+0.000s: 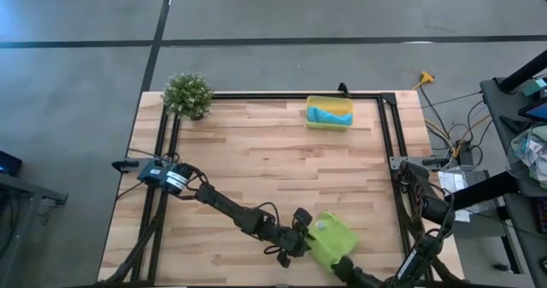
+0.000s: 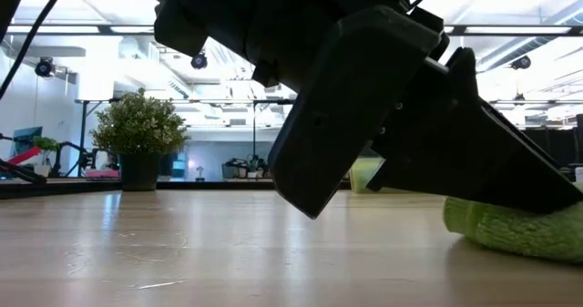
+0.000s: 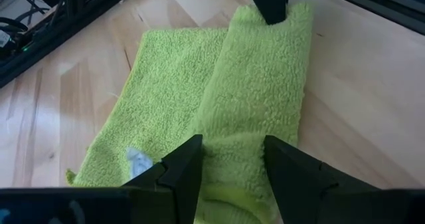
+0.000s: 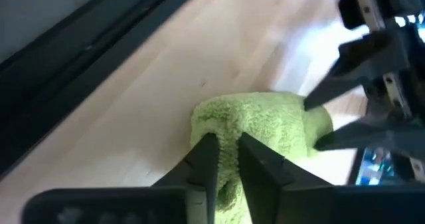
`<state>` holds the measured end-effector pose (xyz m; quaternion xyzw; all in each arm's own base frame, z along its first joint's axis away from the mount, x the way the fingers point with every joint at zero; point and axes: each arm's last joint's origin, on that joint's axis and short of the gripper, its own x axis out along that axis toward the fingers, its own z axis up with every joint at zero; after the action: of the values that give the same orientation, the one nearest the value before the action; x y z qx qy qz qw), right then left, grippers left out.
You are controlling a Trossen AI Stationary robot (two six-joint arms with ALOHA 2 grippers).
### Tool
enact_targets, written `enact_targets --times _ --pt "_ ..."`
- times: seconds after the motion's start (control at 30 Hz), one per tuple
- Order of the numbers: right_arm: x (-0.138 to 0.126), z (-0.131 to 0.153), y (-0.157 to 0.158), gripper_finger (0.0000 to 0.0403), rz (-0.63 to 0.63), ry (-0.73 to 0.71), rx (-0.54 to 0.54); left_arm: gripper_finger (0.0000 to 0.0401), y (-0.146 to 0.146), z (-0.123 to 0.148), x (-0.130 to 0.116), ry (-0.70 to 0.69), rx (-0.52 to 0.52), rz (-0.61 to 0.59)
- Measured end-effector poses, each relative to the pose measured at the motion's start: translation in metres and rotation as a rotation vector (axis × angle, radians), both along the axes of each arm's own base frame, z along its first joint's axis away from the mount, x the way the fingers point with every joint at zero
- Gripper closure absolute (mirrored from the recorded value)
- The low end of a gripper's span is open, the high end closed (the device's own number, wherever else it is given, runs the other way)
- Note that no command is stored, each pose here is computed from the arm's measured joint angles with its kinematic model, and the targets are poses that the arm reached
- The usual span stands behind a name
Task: Roll microfiber towels into tight, uniform cylinder then place into a basket
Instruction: Roll the green microfiber towel
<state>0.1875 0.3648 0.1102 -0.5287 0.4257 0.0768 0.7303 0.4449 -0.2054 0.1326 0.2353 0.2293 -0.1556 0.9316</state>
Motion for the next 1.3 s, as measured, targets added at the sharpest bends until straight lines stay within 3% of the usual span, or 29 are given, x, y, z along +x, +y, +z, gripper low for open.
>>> enact_targets --times 0.17,0.33,0.57,0.8,1.03,1.3 --pt "-0.001 0.002 0.001 0.0389 -0.092 -0.119 0.07 0.0254 0.0 0.0 -0.002 0.031 0.016 0.0" --pt "-0.01 0.002 0.004 0.0393 -0.196 -0.188 0.18 0.0254 0.001 0.005 -0.004 0.038 0.029 0.015" --pt "-0.021 -0.007 -0.005 0.0394 -0.433 -0.291 0.354 0.0254 0.0 0.01 -0.001 -0.022 0.01 0.014" --pt "-0.038 -0.015 -0.018 0.0394 -0.637 -0.576 0.561 0.0254 -0.004 0.011 -0.002 -0.036 0.044 0.017" --pt "-0.07 -0.014 -0.032 0.0394 -0.675 -0.891 0.852 0.0254 -0.005 0.013 -0.004 -0.048 0.066 0.049" --pt "-0.071 -0.032 -0.035 0.0394 -0.768 -0.873 1.001 0.0254 -0.006 0.015 -0.002 -0.07 0.061 0.048"
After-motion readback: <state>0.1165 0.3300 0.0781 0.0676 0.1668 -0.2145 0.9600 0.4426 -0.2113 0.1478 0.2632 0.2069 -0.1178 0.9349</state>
